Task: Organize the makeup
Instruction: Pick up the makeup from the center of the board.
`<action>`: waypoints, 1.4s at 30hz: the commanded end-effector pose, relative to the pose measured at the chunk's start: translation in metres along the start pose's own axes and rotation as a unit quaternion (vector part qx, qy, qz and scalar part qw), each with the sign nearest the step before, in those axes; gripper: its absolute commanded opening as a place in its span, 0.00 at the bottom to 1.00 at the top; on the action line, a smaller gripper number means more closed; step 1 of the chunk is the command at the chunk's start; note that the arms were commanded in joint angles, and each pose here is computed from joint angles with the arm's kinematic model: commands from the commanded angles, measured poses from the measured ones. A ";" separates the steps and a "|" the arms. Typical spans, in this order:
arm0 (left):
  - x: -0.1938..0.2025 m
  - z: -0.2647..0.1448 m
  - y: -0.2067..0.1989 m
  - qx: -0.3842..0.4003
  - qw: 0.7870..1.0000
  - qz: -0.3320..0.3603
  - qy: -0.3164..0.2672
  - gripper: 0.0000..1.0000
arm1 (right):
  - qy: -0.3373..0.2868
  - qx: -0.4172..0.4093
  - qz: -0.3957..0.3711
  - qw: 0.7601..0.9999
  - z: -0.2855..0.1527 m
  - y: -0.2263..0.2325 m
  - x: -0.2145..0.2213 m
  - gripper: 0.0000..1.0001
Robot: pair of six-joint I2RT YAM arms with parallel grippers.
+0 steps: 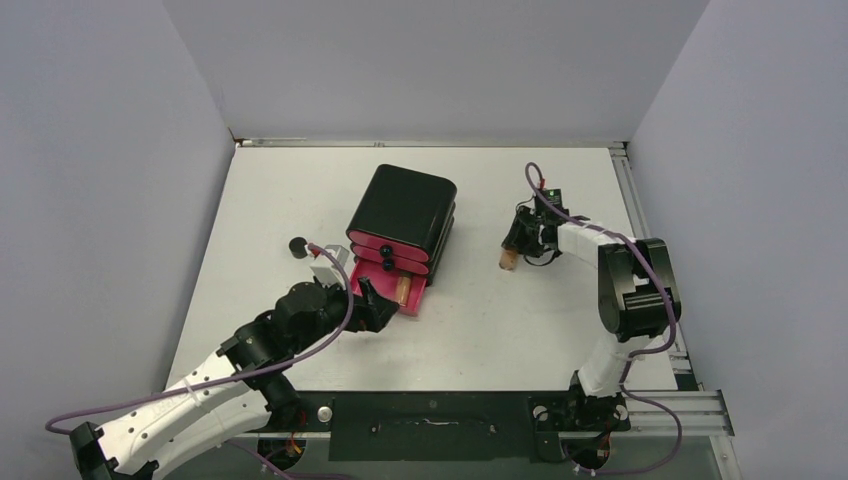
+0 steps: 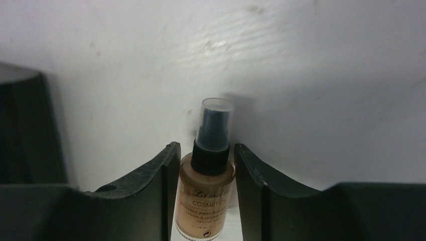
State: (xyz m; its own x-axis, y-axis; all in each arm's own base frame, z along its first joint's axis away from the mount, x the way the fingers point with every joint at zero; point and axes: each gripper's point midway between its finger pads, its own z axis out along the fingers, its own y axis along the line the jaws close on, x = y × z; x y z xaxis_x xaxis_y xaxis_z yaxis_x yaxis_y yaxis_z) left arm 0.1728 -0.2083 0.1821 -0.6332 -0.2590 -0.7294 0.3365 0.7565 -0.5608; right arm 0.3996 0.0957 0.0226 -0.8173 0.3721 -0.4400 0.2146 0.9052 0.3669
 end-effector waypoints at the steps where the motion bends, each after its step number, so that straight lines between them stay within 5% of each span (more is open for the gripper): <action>1: -0.012 -0.003 -0.010 0.025 0.999 -0.013 -0.026 0.85 | 0.057 -0.008 -0.031 0.998 -0.010 0.010 0.067 0.30; 18: -0.001 -0.013 -0.005 0.015 1.000 -0.020 0.002 0.86 | 0.025 -0.048 -0.016 0.998 -0.085 0.011 0.133 0.30; 42: 0.015 0.026 -0.063 0.136 0.988 -0.036 0.060 0.85 | 0.019 -0.182 0.063 0.981 -0.112 0.070 0.131 0.30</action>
State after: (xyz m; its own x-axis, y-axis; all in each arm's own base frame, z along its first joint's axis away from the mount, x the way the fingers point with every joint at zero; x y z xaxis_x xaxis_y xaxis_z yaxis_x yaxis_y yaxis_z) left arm 0.1603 -0.2589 0.1713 -0.7522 -0.1965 -0.6290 0.3950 0.6296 -0.6690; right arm 0.2379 0.1627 0.0520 -0.8429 0.4299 -0.3236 0.1767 0.7891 0.5883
